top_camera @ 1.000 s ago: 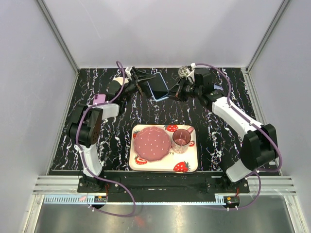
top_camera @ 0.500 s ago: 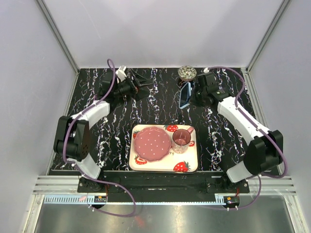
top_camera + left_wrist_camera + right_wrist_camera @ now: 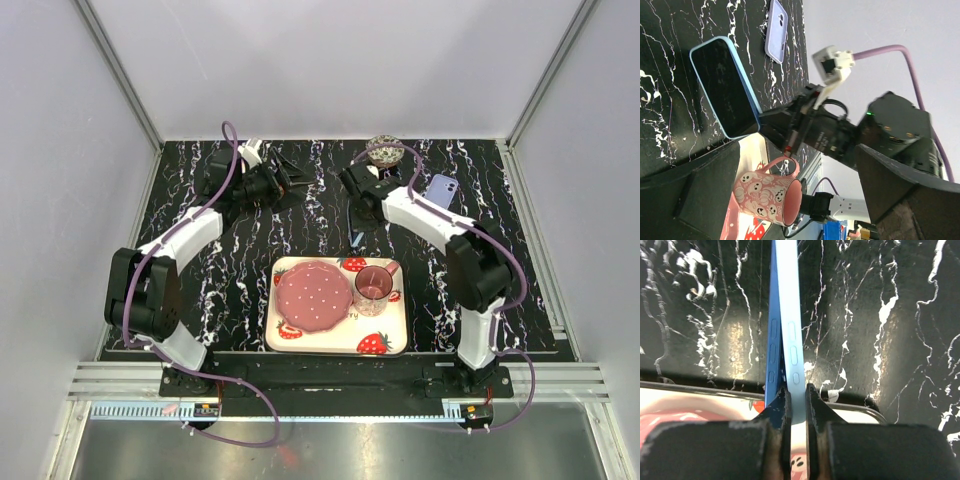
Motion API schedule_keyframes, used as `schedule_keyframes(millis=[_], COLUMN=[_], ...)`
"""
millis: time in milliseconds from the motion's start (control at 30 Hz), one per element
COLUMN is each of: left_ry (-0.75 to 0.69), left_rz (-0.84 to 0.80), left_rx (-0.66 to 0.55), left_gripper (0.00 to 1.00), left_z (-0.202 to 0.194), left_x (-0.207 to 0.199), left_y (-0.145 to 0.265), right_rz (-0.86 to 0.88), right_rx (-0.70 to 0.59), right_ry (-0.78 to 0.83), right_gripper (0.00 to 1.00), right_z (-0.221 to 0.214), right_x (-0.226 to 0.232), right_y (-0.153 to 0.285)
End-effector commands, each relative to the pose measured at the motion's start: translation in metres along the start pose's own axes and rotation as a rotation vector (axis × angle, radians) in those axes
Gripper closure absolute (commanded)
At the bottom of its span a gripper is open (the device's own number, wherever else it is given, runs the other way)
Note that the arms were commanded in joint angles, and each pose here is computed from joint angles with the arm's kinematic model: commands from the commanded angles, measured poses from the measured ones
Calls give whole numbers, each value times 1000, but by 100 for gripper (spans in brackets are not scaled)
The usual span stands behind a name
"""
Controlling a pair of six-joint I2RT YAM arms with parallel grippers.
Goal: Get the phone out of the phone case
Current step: Remove the phone case from the phone.
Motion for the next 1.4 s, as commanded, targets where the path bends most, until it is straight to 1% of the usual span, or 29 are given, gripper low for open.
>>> schedule_keyframes(millis=[0, 200, 267, 367, 533, 633, 733, 900, 1100, 1233, 1367], left_ry=[-72, -53, -55, -52, -47, -44, -39, -40, -40, -39, -38], left_rz=[-28, -30, -33, -35, -31, -28, -25, -24, -22, -20, -20], left_rx=[-31, -19, -19, -15, -11, -9, -5, -2, -4, -2, -4], left_gripper=[1, 1, 1, 1, 1, 1, 1, 1, 1, 1, 1], left_z=[10, 10, 10, 11, 12, 12, 11, 10, 10, 9, 8], left_x=[-17, -10, -11, -9, -6, -3, -1, 0, 0, 1, 0], left_y=[1, -4, -5, -7, -10, -12, -13, -13, -12, -12, -12], right_rz=[84, 22, 12, 16, 7, 8, 11, 2, -7, -4, 15], right_rx=[-32, 16, 28, 27, 36, 38, 45, 60, 111, 158, 166], right_ry=[73, 112, 99, 81, 63, 52, 43, 30, 28, 34, 32], right_gripper=[100, 100, 96, 93, 84, 83, 83, 87, 88, 87, 84], right_z=[16, 6, 2, -1, -8, -11, -15, -23, -43, -56, -58], right_x=[15, 13, 13, 15, 15, 15, 17, 18, 18, 18, 22], right_y=[-3, -32, -38, -46, -57, -63, -73, -90, -118, -133, -138])
Point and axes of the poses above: each gripper's point midway between its finger pads, its own y axis back along the fingers, its own x axis along the line the jaws close on, z = x × y, the point moved 7 cm from there along y, back along the fingers, and after that the axes turned 2 degrees about -y, right-handed, at the moved point
